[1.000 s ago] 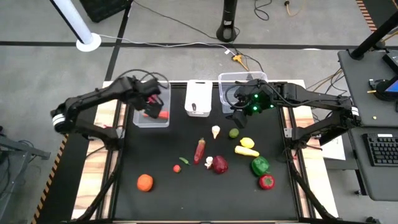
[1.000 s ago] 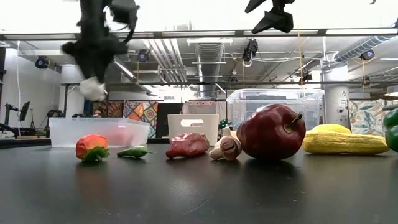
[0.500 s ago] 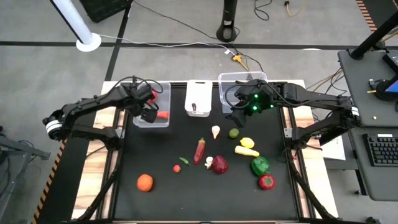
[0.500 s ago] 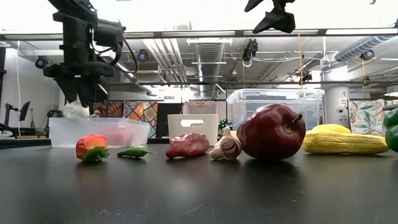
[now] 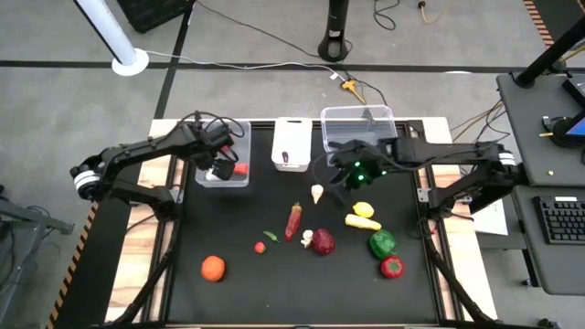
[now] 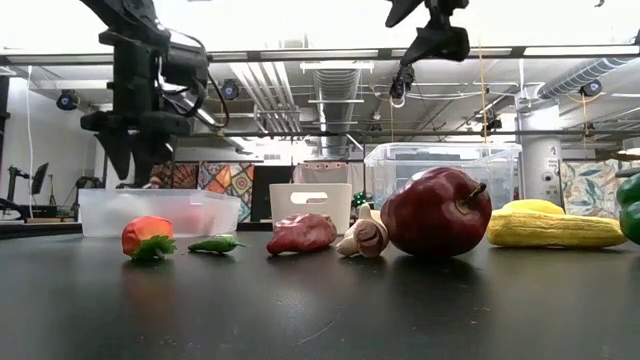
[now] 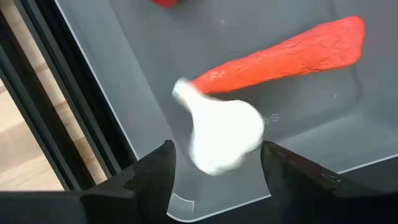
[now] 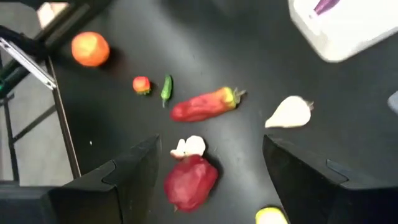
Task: Sort produce into baskets
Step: Put the top white garlic into the white bin
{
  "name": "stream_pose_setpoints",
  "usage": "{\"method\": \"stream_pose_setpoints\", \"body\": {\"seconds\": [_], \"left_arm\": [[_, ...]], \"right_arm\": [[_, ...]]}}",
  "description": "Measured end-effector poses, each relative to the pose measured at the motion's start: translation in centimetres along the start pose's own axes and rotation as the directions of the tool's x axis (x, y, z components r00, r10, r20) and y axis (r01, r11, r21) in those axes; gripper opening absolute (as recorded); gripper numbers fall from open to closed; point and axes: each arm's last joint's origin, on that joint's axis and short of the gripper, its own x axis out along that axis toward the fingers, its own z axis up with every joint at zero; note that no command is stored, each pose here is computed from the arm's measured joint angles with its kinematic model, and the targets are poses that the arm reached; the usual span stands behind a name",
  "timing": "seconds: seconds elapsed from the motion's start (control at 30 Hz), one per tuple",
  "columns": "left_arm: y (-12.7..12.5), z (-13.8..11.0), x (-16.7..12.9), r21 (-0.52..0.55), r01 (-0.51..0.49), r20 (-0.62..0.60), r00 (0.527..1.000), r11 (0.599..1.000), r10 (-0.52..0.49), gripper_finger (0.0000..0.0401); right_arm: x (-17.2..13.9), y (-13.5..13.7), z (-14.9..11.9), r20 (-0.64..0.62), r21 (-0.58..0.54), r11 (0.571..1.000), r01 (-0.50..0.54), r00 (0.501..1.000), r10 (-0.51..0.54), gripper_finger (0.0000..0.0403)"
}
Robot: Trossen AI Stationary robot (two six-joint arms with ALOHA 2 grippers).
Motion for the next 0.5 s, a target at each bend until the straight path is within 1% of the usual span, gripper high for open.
{"method": "stream_pose_setpoints", "body": {"seconds": [0.17, 0.27, 0.4, 0.5], "left_arm": [[0.0, 0.0, 0.0, 0.014, 0.001, 0.002, 1.000, 1.000, -0.001, 0.0243], [0.0, -0.2, -0.7, 0.027, 0.019, 0.029, 0.999, 0.999, -0.019, 0.0253], [-0.1, -0.7, -2.7, 0.049, 0.072, 0.102, 0.992, 0.996, -0.077, 0.0258], [-0.1, -1.2, -4.8, 0.062, 0.131, 0.178, 0.974, 0.989, -0.140, 0.0258]], "right_arm": [[2.1, 0.0, 0.0, -0.051, 0.113, 0.993, 0.036, 0.998, -0.030, 0.0274], [3.6, -0.2, 0.0, -0.086, 0.173, 0.982, 0.069, 0.995, -0.055, 0.0274], [6.0, -0.5, -0.1, -0.135, 0.211, 0.969, 0.126, 0.986, -0.099, 0.0274], [7.6, -0.9, -0.2, -0.148, 0.241, 0.951, 0.192, 0.976, -0.160, 0.0274]]}}
